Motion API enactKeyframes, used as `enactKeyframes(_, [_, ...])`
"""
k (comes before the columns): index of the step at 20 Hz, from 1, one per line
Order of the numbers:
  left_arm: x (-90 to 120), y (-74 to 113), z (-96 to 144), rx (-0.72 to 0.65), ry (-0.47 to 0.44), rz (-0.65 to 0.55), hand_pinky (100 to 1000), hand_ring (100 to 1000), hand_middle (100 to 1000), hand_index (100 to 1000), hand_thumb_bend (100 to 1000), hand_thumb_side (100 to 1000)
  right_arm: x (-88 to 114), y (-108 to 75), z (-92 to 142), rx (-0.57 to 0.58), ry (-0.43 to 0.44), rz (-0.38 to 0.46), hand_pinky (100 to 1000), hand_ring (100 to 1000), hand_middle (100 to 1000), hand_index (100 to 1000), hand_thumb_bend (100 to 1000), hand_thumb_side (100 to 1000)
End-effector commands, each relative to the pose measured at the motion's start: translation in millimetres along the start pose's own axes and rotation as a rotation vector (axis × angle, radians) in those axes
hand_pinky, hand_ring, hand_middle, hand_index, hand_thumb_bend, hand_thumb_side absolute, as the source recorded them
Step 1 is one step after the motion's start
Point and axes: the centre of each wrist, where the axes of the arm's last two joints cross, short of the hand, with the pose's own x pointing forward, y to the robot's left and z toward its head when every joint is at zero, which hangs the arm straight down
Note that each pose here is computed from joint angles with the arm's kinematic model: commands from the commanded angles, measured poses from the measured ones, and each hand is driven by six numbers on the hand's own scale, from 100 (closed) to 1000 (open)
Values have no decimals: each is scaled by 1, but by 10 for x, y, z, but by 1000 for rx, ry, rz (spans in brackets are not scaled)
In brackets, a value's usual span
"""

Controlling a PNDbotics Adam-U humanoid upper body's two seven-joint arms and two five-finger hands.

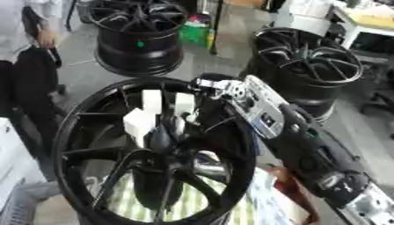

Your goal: Pull the pin out of the wheel hub.

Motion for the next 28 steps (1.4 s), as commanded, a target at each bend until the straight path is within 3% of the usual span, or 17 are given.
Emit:
enactKeyframes(1, [75,-11,-47,-16,-30,-1,852,844,637,826,205,616,24,-204,70,-115,-13,-52,739,668,376,502,100,100])
enactKeyframes(3, [74,-13,-46,-17,-28,0,853,844,637,826,205,617,85,-274,102,-166,-37,-89,732,650,360,482,100,100])
enactKeyframes(4, [73,-13,-44,-16,-27,0,853,844,637,826,205,616,129,-342,133,-195,-56,-98,727,642,354,473,100,259])
enactKeyframes(5, [72,-13,-43,-16,-26,1,853,844,637,826,205,616,173,-426,174,-226,-75,-106,724,636,345,467,100,100])
enactKeyframes(9, [67,-14,-35,-17,-21,2,853,844,638,826,204,617,290,-779,365,-356,-129,-154,713,622,330,450,100,100])
enactKeyframes(13, [61,-12,-26,-16,-17,3,854,844,638,826,204,618,258,-1128,580,-489,-126,-222,702,613,323,441,100,100])
enactKeyframes(15, [58,-9,-22,-14,-16,2,854,844,638,826,203,619,121,-1357,739,-591,-85,-256,701,608,319,437,100,100])
enactKeyframes(17, [54,-2,-15,-11,-13,0,855,844,638,827,204,598,-157,-1517,827,-700,9,-302,700,609,319,435,100,100])
enactKeyframes(21, [53,-6,-14,-16,-15,-1,856,845,638,827,200,620,-609,-1594,904,-788,139,-349,693,608,325,440,100,100])
enactKeyframes(26, [56,3,-16,-16,-19,-8,856,844,639,827,199,621,-1160,-1971,1568,-953,300,-373,693,609,326,441,100,100])
enactKeyframes(28, [59,9,-19,-12,-22,-11,857,844,639,827,198,622,-1392,-2045,1861,-1010,381,-365,697,612,328,444,100,100])
